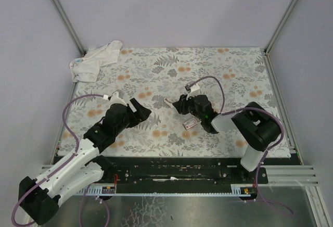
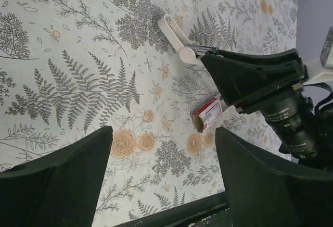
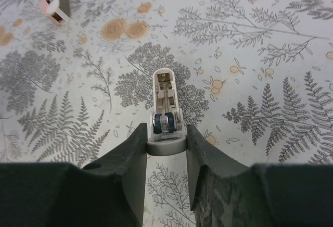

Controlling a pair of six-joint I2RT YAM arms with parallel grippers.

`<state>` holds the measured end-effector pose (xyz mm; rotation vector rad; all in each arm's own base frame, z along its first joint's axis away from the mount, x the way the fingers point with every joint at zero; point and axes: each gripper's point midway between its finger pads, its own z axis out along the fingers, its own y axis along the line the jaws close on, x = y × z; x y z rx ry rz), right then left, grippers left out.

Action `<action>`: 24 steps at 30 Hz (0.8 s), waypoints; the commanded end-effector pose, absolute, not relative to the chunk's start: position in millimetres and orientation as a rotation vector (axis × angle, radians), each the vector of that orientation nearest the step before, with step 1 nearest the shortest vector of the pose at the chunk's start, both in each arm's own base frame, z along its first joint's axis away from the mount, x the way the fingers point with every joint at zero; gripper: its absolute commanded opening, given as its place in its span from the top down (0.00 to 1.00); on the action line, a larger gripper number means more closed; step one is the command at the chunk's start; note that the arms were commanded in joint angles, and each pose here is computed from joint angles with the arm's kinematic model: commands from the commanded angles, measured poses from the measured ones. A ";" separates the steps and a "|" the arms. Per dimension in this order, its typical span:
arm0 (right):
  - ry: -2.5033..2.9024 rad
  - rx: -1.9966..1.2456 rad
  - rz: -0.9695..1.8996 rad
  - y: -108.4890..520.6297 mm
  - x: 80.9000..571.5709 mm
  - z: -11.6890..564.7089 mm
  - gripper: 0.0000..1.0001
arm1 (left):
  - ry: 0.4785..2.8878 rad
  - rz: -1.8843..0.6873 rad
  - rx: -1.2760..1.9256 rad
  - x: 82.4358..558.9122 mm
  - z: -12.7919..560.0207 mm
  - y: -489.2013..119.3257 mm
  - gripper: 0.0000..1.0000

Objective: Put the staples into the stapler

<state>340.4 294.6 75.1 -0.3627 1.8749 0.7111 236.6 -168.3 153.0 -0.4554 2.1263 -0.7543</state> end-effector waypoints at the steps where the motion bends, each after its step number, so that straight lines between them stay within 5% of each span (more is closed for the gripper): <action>1: 1.739 -0.345 0.708 308.6 359.2 100.6 1.00 | 2.120 -0.748 -0.417 239.4 163.3 -168.6 0.21; 8: 1.831 -0.311 0.715 302.4 342.4 65.1 0.95 | 2.141 -0.740 -0.415 241.3 155.6 -169.9 0.21; 17: 1.893 -0.267 0.720 286.3 321.5 45.3 0.54 | 2.148 -0.731 -0.418 241.7 151.6 -167.2 0.21; 24: 1.888 -0.273 0.695 276.6 315.2 50.3 0.41 | 2.142 -0.704 -0.429 240.1 151.2 -159.7 0.21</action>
